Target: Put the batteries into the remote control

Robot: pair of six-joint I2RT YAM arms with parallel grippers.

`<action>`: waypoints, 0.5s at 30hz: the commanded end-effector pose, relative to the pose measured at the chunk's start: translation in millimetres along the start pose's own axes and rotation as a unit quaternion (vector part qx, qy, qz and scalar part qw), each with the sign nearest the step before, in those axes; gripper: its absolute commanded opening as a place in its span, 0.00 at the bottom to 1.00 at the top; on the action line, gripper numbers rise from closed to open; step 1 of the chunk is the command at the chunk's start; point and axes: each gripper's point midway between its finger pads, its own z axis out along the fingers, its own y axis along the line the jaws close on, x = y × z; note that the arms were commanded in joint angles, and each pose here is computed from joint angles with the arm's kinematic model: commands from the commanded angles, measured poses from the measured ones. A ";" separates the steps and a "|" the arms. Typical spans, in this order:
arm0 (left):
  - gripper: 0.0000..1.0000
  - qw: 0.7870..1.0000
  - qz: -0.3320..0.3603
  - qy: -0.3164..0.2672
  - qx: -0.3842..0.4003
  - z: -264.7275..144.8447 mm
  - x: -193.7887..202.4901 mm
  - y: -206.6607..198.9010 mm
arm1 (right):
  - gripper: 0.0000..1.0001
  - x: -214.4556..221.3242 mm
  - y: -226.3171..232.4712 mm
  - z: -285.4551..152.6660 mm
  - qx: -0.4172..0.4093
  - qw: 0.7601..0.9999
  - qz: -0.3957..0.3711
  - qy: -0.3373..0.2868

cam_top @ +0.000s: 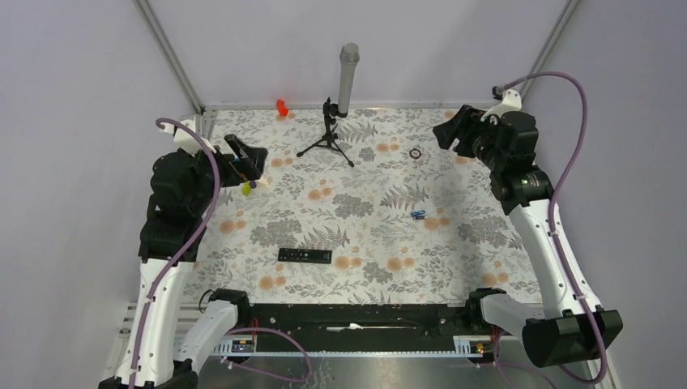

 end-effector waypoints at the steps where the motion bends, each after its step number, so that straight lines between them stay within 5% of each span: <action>1: 0.99 0.997 -0.029 0.011 -0.070 10.5 21.5 32.0 | 0.74 43.1 26.0 13.2 -0.098 0.992 0.033 0.066; 6: 0.99 0.988 -0.073 0.059 -0.119 22.0 60.6 55.7 | 0.77 135.4 89.4 17.0 -0.173 0.974 -0.025 0.146; 11: 0.99 0.988 -0.066 0.045 -0.135 16.9 59.7 63.2 | 0.81 209.0 146.7 6.1 -0.271 0.940 -0.079 0.191; 15: 0.99 0.982 -0.051 0.007 -0.182 0.1 45.0 78.2 | 0.85 278.4 169.3 -10.7 -0.323 0.892 -0.223 0.225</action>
